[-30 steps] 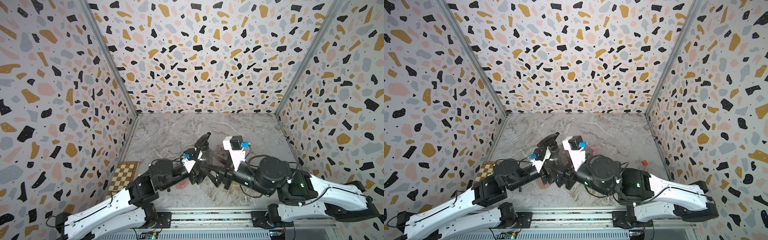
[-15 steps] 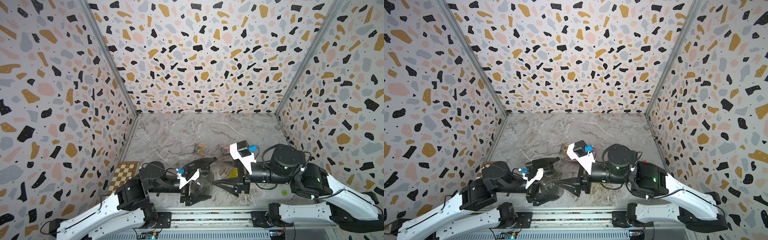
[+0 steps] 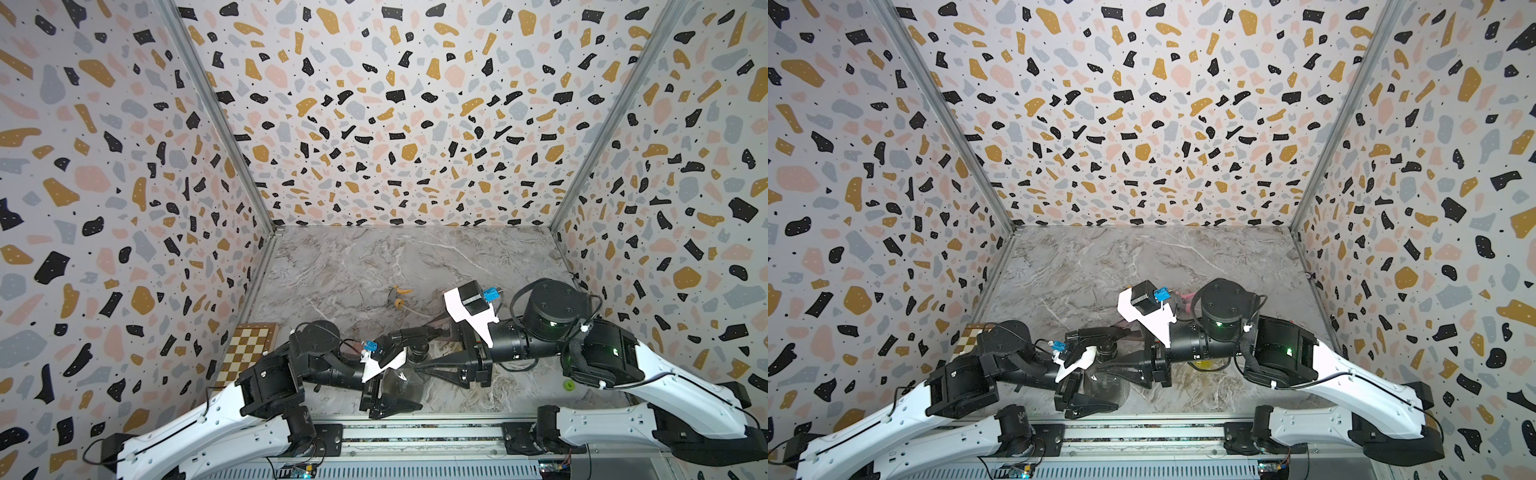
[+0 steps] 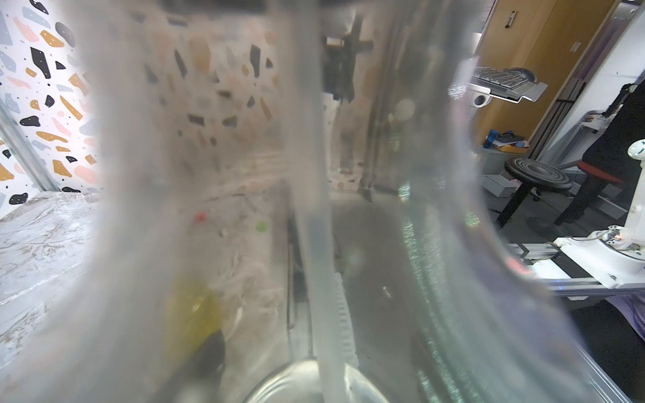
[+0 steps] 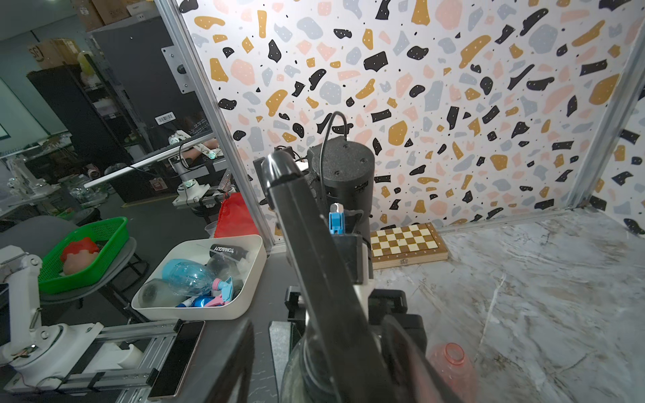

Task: Attach spray nozzles to spray bottles
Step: Screw the spray nozzle on the spray bottle.

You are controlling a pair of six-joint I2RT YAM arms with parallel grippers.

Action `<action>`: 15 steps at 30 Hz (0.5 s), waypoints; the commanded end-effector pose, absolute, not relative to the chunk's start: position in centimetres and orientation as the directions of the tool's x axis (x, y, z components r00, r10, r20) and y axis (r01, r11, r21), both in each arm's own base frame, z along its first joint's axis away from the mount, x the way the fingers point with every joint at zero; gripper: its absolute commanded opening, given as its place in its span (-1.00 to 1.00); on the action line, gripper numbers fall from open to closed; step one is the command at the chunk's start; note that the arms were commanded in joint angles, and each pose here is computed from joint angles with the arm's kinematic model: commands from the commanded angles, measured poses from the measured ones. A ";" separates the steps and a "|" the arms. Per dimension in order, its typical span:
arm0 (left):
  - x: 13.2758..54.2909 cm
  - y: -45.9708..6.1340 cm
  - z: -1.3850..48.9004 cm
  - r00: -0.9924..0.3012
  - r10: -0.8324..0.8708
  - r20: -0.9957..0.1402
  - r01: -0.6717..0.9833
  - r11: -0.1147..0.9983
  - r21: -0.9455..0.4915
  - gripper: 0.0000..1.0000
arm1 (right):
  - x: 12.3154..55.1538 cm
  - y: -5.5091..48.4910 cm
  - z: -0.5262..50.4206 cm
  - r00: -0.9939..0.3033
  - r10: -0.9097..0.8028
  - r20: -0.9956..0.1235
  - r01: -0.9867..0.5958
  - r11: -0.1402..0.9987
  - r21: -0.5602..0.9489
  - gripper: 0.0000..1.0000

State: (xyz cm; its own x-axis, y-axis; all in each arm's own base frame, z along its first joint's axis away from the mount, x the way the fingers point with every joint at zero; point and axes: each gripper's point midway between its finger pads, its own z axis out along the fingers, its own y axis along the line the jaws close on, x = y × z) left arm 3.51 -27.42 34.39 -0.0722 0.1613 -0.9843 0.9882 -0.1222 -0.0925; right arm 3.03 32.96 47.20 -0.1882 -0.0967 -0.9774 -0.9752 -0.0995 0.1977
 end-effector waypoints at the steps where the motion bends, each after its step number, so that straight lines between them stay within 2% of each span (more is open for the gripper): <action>1: 3.5 -26.9 37.4 -0.011 0.070 -0.997 0.994 -0.110 -0.019 -1.00 | 2.5 32.6 48.2 -0.191 -0.061 -0.980 -0.971 -0.136 0.198 0.07; 7: 3.8 -26.7 38.0 -0.004 0.049 -0.999 0.996 -0.088 -0.008 -1.00 | 3.1 33.2 46.7 -0.207 -0.099 -0.973 -0.970 -0.105 0.218 0.03; 15: 4.5 -26.9 38.0 -0.008 0.051 -0.999 0.999 -0.051 -0.010 -1.00 | 2.9 33.8 46.3 -0.229 -0.110 -0.967 -0.963 -0.122 0.242 -0.34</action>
